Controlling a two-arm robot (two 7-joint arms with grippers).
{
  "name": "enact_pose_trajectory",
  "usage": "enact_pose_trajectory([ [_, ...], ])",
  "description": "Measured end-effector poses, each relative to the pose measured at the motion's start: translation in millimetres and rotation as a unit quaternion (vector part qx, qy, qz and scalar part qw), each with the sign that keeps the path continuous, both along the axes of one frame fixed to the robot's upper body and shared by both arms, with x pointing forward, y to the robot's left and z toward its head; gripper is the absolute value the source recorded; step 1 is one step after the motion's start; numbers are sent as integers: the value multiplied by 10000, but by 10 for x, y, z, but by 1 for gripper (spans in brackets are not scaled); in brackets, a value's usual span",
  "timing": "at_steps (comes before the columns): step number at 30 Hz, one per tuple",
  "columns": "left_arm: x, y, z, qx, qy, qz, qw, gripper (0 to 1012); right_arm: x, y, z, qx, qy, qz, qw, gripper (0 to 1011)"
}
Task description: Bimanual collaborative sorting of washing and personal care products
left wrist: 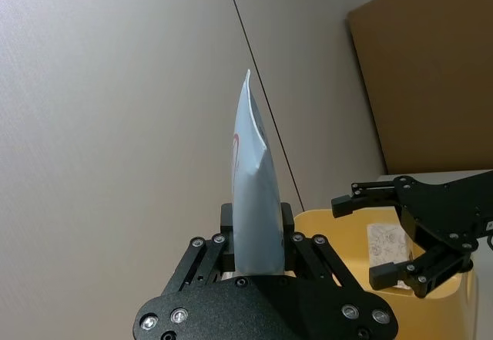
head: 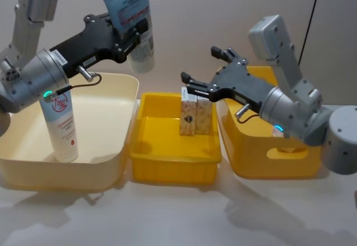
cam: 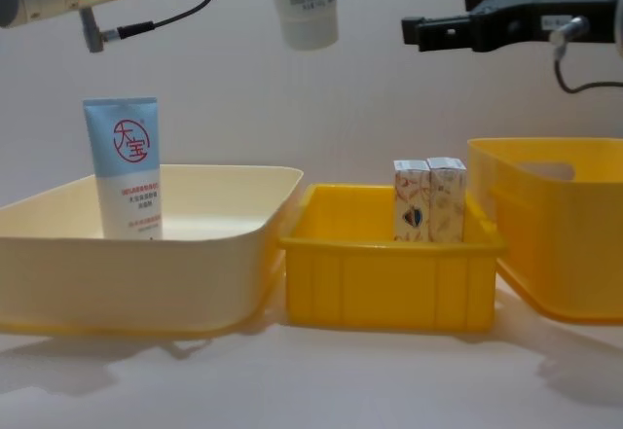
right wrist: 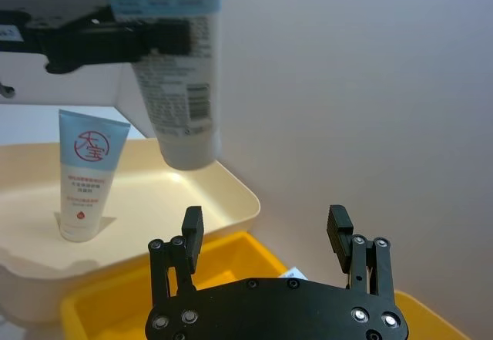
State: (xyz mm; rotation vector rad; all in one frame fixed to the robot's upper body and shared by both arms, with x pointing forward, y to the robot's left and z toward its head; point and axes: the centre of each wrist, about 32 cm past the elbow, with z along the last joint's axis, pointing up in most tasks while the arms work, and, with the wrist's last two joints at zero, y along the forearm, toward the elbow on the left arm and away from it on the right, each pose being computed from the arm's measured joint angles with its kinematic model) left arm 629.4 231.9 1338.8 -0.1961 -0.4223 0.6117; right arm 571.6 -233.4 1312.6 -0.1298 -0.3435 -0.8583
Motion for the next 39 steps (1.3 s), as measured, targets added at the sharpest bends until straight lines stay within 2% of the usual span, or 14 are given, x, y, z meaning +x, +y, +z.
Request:
enact_pose_trajectory([
  [6, 0, 0, 0, 0, 0, 0, 10000, 291, -8, 130, -48, -8, -273, 169, 9995, 1001],
  [13, 0, 0, -1, 1, 0, 0, 10000, 292, -26, 369, -89, -14, -536, 416, 9977, 1001],
  [22, 0, 0, 0, 1, 0, 0, 10000, 291, -47, 614, -118, -65, -661, 493, 9966, 1001],
  [28, 0, 0, 0, 1, 0, 0, 10000, 292, -55, 756, -121, -111, -721, 368, 9967, 1001],
  [39, 0, 0, 0, 1, -1, 0, 10000, 292, -56, 917, -104, -146, -727, -20, 9972, 1001],
])
